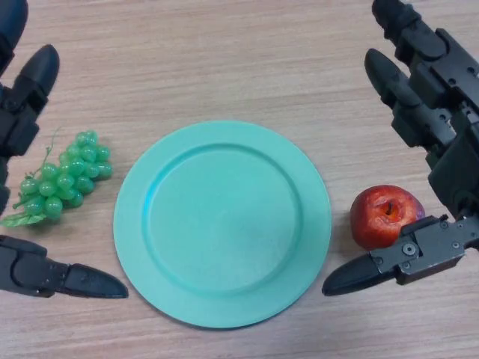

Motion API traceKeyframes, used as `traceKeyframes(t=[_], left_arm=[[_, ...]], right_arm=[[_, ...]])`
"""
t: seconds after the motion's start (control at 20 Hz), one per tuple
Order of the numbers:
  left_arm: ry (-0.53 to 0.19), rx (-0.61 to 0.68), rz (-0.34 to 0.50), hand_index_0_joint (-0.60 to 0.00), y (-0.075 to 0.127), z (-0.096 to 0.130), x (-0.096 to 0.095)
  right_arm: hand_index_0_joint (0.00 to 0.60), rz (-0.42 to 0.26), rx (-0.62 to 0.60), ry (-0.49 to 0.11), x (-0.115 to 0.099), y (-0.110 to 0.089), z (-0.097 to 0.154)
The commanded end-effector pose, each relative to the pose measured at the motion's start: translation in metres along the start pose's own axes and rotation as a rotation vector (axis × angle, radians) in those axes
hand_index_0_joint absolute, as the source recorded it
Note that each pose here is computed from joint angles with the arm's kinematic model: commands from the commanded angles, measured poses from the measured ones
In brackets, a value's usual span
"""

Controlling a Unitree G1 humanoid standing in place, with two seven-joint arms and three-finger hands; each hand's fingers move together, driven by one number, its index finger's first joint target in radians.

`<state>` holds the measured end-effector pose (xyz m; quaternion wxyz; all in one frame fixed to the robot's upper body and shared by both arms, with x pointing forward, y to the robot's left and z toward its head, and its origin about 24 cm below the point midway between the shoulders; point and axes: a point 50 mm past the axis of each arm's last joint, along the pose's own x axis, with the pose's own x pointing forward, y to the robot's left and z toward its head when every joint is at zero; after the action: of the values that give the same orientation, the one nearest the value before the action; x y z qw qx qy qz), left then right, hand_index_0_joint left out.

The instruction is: Pick up the green grapes and place it on the plate

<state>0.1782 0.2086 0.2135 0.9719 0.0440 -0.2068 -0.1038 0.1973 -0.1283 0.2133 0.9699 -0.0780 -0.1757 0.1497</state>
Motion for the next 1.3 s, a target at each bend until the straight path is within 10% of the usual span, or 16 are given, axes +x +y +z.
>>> traceKeyframes(t=[0.05, 0.7, 1.3], left_arm=[[-0.148, 0.069, 0.025, 0.0, 0.002, 0.022, -0.002], [-0.057, 0.32, 0.188, 0.0, 0.053, -0.015, 0.019], [0.147, 0.972, 0.113, 0.0, 0.094, -0.093, 0.042]], right_arm=[[0.0, -0.071, -0.051, -0.215, -0.003, -0.011, 0.03], [0.0, -0.081, -0.045, -0.223, -0.005, -0.01, 0.027], [0.0, -0.083, -0.033, -0.22, -0.004, -0.01, 0.029]])
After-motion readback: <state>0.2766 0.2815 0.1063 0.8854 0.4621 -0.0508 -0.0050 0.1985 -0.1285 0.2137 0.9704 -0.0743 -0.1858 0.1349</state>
